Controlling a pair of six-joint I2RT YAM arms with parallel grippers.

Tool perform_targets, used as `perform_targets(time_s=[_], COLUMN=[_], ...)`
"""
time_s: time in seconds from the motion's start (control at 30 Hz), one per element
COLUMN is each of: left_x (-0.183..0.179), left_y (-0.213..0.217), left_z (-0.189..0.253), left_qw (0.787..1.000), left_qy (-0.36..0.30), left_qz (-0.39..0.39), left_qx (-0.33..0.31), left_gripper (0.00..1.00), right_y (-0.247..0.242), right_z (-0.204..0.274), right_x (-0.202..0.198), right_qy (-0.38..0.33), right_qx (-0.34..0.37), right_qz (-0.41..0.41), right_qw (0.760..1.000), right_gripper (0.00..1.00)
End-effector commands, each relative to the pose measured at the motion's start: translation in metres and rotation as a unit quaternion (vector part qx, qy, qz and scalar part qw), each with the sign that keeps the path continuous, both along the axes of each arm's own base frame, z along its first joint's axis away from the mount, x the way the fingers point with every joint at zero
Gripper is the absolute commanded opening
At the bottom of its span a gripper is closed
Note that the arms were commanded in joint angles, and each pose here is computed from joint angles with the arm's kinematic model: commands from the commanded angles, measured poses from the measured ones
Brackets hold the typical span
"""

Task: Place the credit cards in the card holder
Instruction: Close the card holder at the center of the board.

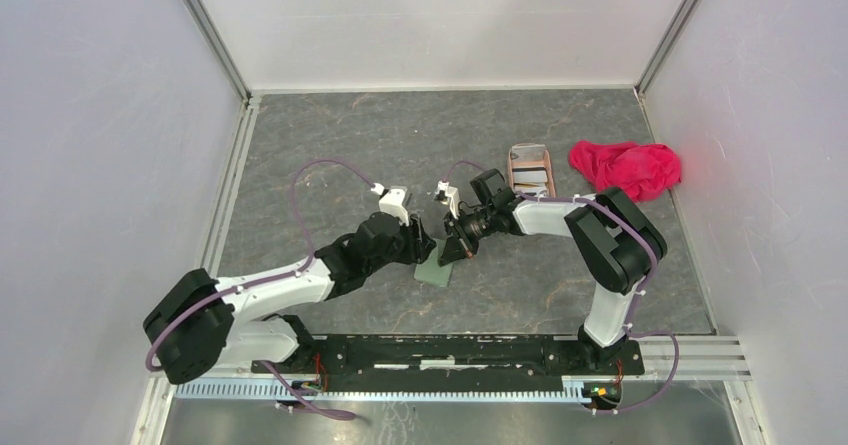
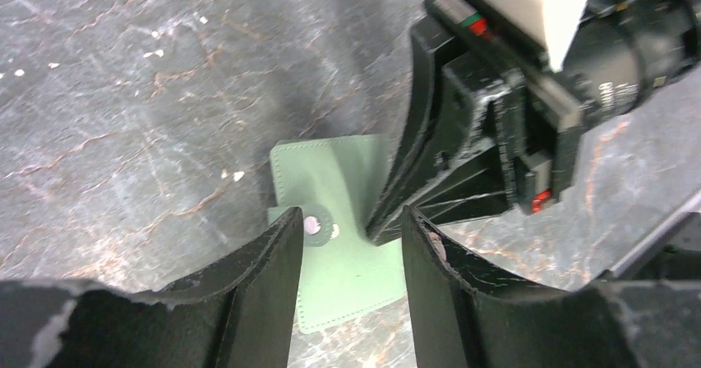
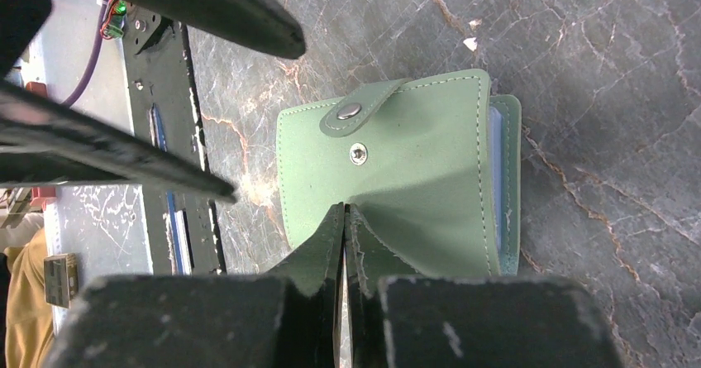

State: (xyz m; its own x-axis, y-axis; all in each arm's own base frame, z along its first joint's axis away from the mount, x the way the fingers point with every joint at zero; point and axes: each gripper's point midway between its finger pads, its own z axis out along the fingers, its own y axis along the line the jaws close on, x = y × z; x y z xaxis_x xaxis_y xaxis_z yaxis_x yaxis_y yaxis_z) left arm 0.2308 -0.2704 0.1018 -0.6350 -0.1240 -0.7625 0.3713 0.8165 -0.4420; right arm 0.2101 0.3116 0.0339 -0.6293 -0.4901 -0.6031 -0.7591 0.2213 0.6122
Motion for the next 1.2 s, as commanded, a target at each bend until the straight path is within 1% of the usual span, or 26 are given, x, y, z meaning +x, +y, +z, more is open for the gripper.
perform_targets(time_s=[0.0,0.13,0.2,0.3,0.5,0.6,0.73,0.93,1.17], left_x=[0.007,0.011,0.013,0.012,0.011,0.011,0.011,0.011,0.012], left_y=[0.005,0.002,0.0,-0.002,0.001,0.002,0.001,0.0,0.0], left_z=[-0.004,-0.008,-0.012,-0.015,-0.025,-0.027,-0.03,-0.033,-0.032], left_qw=[0.998,0.995,0.993,0.992,0.987,0.986,0.985,0.984,0.984], left_qy=[-0.014,-0.012,-0.008,-0.001,0.015,0.018,0.023,0.027,0.028], left_qz=[-0.005,-0.007,-0.009,-0.013,-0.009,-0.008,-0.009,-0.01,-0.008], left_qx=[0.06,0.1,0.116,0.129,0.16,0.167,0.173,0.175,0.176], left_gripper=[0.53,0.52,0.48,0.45,0.43,0.39,0.37,0.29,0.17], right_y=[-0.001,-0.001,0.0,-0.001,0.0,0.0,0.0,0.0,0.0], right_z=[-0.017,-0.016,-0.016,-0.016,-0.016,-0.016,-0.015,-0.015,-0.015], right_x=[0.005,0.005,0.006,0.006,0.006,0.006,0.006,0.007,0.006], right_qy=[-0.012,-0.012,-0.012,-0.011,-0.012,-0.012,-0.012,-0.012,-0.011], right_qx=[-0.03,-0.029,-0.028,-0.029,-0.028,-0.028,-0.028,-0.028,-0.028], right_qz=[-0.007,-0.007,-0.006,-0.007,-0.006,-0.007,-0.007,-0.007,-0.007], right_qw=[0.999,0.999,1.0,0.999,1.0,1.0,1.0,1.0,1.0], right_gripper=[0.06,0.06,0.06,0.06,0.06,0.06,0.06,0.06,0.06])
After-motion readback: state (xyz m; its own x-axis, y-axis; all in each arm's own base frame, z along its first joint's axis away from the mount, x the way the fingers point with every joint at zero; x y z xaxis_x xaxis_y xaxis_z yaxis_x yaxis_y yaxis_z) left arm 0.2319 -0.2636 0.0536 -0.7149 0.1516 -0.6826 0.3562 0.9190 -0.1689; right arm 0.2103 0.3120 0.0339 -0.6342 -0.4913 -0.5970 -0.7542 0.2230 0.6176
